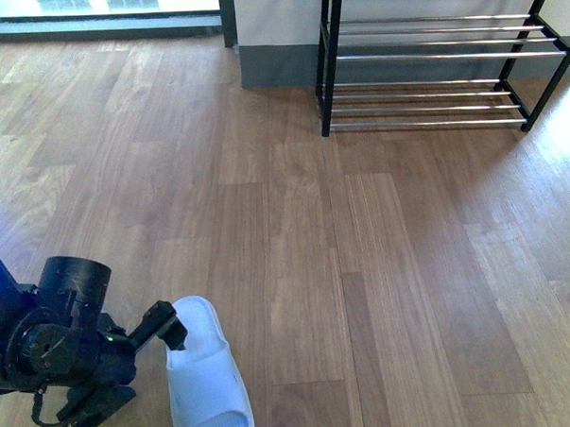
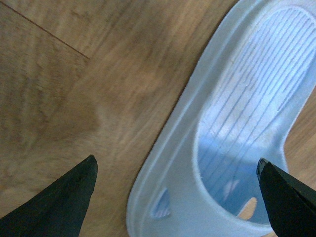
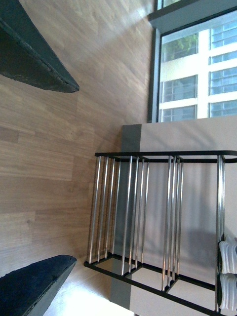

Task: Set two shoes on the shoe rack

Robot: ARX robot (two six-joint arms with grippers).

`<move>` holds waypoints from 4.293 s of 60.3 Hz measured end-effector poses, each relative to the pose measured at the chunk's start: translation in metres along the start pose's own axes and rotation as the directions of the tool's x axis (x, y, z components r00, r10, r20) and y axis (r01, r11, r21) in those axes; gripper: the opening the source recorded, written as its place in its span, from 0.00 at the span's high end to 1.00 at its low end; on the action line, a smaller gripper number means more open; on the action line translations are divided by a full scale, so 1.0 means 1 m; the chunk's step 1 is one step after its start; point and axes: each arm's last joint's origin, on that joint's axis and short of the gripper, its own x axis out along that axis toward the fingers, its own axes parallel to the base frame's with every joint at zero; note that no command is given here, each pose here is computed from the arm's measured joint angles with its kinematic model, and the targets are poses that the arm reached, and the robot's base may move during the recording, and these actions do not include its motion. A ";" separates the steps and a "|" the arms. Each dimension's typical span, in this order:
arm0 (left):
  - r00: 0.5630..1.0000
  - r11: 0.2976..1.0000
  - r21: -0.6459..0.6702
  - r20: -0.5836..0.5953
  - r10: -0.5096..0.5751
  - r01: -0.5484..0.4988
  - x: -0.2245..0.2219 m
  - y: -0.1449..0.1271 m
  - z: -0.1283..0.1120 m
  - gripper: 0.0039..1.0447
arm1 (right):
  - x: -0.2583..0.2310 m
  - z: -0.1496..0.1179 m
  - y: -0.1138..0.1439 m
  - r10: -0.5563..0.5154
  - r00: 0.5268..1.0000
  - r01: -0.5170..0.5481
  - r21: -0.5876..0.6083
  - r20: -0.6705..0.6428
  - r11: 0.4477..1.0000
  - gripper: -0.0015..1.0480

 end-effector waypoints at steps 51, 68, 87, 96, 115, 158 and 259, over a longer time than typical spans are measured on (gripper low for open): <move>0.930 0.786 0.537 -0.008 0.367 -0.306 0.011 -0.013 -0.033 0.96 | 0.000 0.000 0.000 0.000 1.000 0.000 0.000 0.000 1.000 0.09; 0.919 0.480 0.828 0.097 0.383 -0.288 -0.016 -0.015 -0.013 0.99 | 0.000 0.000 0.000 0.000 1.000 0.000 0.000 0.000 1.000 0.09; 0.861 -0.151 0.938 0.347 0.373 -0.312 -0.047 -0.012 -0.025 0.99 | 0.000 0.000 0.000 0.000 1.000 0.000 0.000 0.000 1.000 0.09; 0.856 -0.599 0.757 0.469 0.218 -0.262 -0.060 -0.018 -0.026 0.99 | 0.000 0.000 0.000 0.000 1.000 0.000 0.000 0.000 1.000 0.09; 0.872 -0.758 0.631 0.453 0.185 -0.167 -0.064 -0.014 -0.035 0.99 | 0.000 0.000 0.000 0.000 1.000 0.000 0.000 0.000 1.000 0.09; 0.830 -0.533 0.695 0.169 -0.531 -0.482 -0.035 -0.218 -0.084 0.53 | 0.000 0.000 0.000 0.000 1.000 0.000 0.000 0.000 1.000 0.09; 0.292 0.717 0.642 0.765 -0.574 -0.270 -0.358 0.006 -0.086 0.99 | 0.000 0.000 0.000 0.002 1.000 -0.002 0.000 0.002 1.000 0.09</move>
